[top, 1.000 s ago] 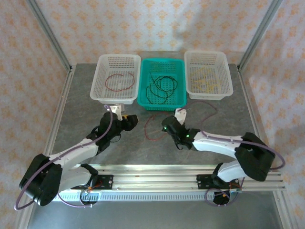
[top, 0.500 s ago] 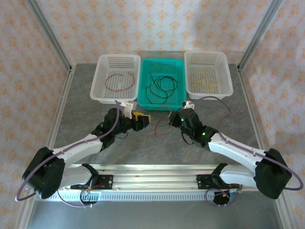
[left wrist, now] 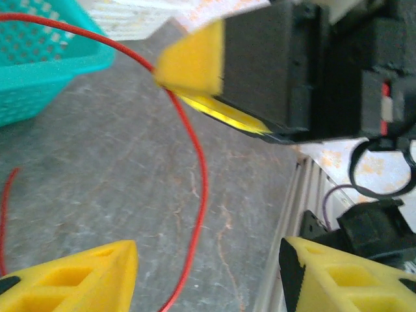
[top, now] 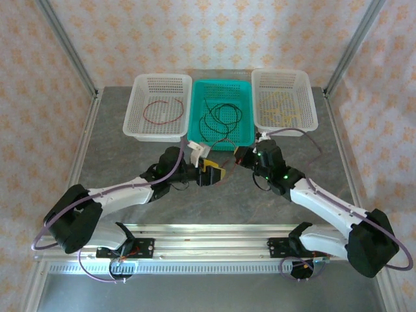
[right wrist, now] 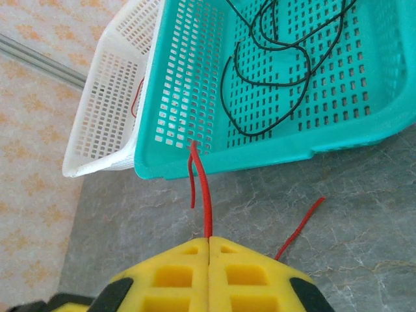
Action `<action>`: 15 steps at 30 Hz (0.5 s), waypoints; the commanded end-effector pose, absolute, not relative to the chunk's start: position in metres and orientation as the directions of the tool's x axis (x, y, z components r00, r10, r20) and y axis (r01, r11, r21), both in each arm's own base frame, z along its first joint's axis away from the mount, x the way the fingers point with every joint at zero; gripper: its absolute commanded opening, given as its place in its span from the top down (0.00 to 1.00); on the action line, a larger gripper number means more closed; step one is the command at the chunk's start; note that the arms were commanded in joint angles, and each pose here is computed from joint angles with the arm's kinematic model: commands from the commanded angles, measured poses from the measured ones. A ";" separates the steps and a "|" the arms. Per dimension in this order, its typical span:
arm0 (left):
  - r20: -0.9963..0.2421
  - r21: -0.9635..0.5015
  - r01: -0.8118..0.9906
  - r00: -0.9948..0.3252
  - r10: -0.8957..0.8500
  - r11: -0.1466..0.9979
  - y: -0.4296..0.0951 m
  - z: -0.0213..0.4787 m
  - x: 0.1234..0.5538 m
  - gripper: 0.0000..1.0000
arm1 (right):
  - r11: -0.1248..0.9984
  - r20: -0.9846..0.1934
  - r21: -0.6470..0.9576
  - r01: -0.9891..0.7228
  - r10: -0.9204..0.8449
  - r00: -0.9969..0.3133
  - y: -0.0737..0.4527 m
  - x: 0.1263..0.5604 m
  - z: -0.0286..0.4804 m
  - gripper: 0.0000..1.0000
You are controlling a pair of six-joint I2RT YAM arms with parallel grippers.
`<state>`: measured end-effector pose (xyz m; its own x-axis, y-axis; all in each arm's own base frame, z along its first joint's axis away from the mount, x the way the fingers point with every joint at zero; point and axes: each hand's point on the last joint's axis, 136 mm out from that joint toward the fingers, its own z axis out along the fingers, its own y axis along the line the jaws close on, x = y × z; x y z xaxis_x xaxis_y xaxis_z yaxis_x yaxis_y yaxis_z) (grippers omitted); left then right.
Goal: Untangle the cables
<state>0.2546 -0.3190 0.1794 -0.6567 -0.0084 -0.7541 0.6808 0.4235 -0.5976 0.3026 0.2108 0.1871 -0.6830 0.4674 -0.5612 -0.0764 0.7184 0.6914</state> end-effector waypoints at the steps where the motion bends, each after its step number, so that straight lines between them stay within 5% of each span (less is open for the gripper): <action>1: -0.797 -0.563 0.753 -0.604 0.017 0.340 -0.338 0.197 0.246 0.39 | 0.687 -0.516 0.725 -0.052 0.492 -0.701 0.217 0.306 0.197 0.97; 15: -0.788 -0.543 0.739 -0.612 0.060 0.400 -0.353 0.166 0.257 0.42 | 0.638 -0.471 0.768 -0.048 0.512 -0.719 0.223 0.304 0.202 0.98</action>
<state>0.2485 -0.3450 0.1504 -0.6756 0.0757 -0.7333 0.6907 0.4127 -0.5938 0.3009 0.2207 0.1865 -0.7248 0.4967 -0.4775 -0.0367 0.6643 0.7466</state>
